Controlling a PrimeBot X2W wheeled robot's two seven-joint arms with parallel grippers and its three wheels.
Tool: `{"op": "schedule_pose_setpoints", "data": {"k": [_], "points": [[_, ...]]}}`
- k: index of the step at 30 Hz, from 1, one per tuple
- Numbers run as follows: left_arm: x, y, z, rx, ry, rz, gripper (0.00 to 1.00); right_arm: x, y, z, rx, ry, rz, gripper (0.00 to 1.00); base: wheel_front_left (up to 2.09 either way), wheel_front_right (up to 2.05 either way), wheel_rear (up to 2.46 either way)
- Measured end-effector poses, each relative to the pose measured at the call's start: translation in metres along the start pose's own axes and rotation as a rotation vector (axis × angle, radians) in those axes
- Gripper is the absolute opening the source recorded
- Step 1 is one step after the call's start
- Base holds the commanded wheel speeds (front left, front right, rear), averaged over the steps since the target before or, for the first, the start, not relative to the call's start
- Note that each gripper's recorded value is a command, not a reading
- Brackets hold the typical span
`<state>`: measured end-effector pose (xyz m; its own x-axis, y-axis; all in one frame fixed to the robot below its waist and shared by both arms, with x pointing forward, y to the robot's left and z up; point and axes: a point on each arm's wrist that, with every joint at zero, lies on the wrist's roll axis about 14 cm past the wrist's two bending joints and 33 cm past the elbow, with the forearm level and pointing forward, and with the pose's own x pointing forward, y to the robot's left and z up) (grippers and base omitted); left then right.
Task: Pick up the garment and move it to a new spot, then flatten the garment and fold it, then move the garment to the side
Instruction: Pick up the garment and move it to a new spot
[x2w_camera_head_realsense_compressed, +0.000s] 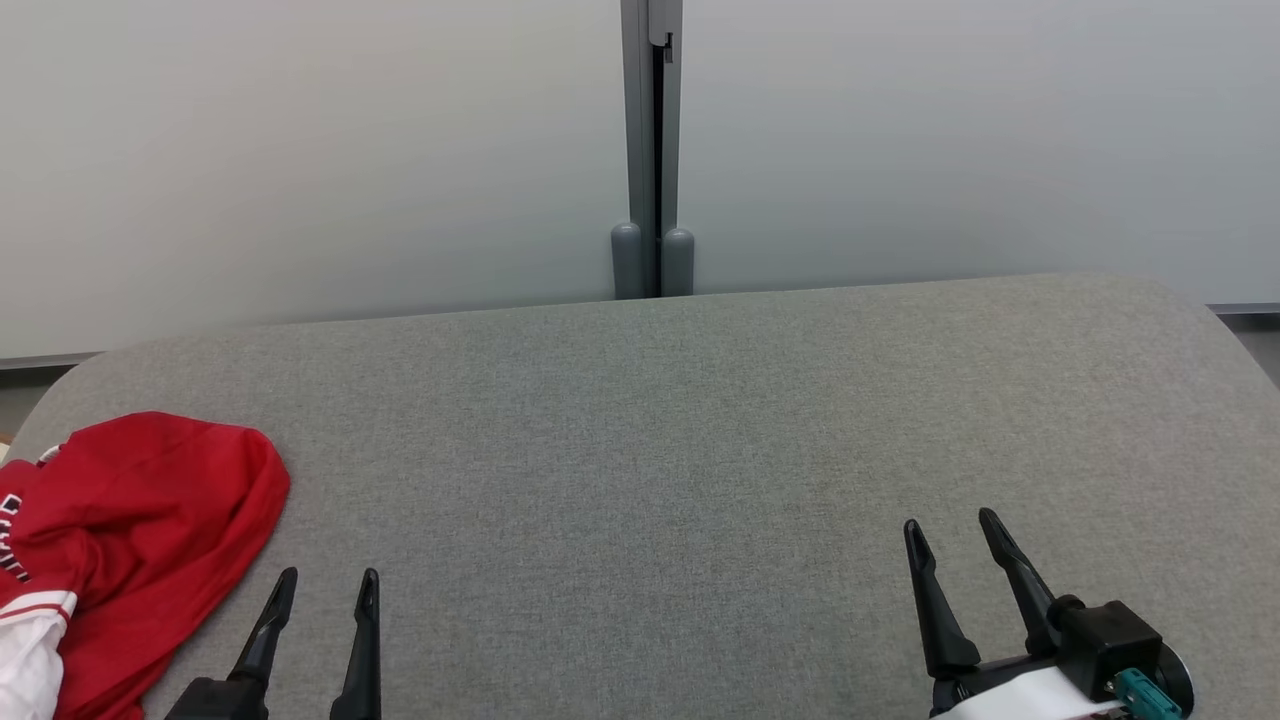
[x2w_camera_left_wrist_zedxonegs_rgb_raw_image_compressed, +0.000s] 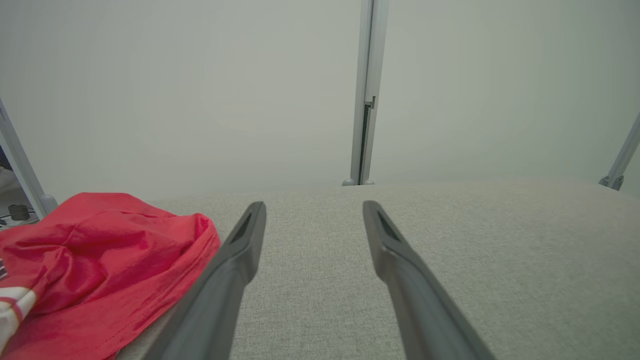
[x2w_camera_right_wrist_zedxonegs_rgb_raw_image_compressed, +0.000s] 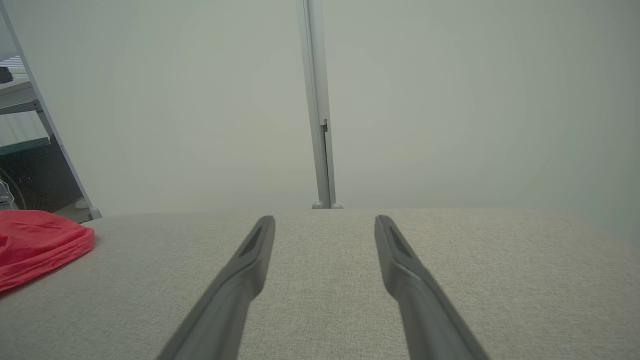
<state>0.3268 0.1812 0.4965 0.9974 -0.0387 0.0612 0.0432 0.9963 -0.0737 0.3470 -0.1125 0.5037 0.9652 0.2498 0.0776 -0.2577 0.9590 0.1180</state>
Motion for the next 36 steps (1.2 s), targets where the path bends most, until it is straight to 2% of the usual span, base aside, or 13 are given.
{"op": "schedule_pose_setpoints", "data": {"k": [8,19,27,36], "points": [[-0.005,0.006,-0.002,0.000,0.005,0.022,1.00,0.003,0.003,-0.002,0.018,0.006,0.010,1.00,0.00,0.00,0.00],[-0.032,0.042,-0.001,0.017,0.001,0.149,1.00,0.021,0.042,-0.007,0.037,0.022,0.137,1.00,0.00,0.00,0.00],[-0.072,0.086,0.002,0.020,-0.007,0.313,1.00,0.034,0.087,-0.017,0.064,0.059,0.276,1.00,0.00,0.00,0.00],[-0.120,0.119,0.007,0.038,-0.022,0.474,1.00,0.043,0.133,-0.025,0.081,0.090,0.416,1.00,0.00,0.00,0.00]]}}
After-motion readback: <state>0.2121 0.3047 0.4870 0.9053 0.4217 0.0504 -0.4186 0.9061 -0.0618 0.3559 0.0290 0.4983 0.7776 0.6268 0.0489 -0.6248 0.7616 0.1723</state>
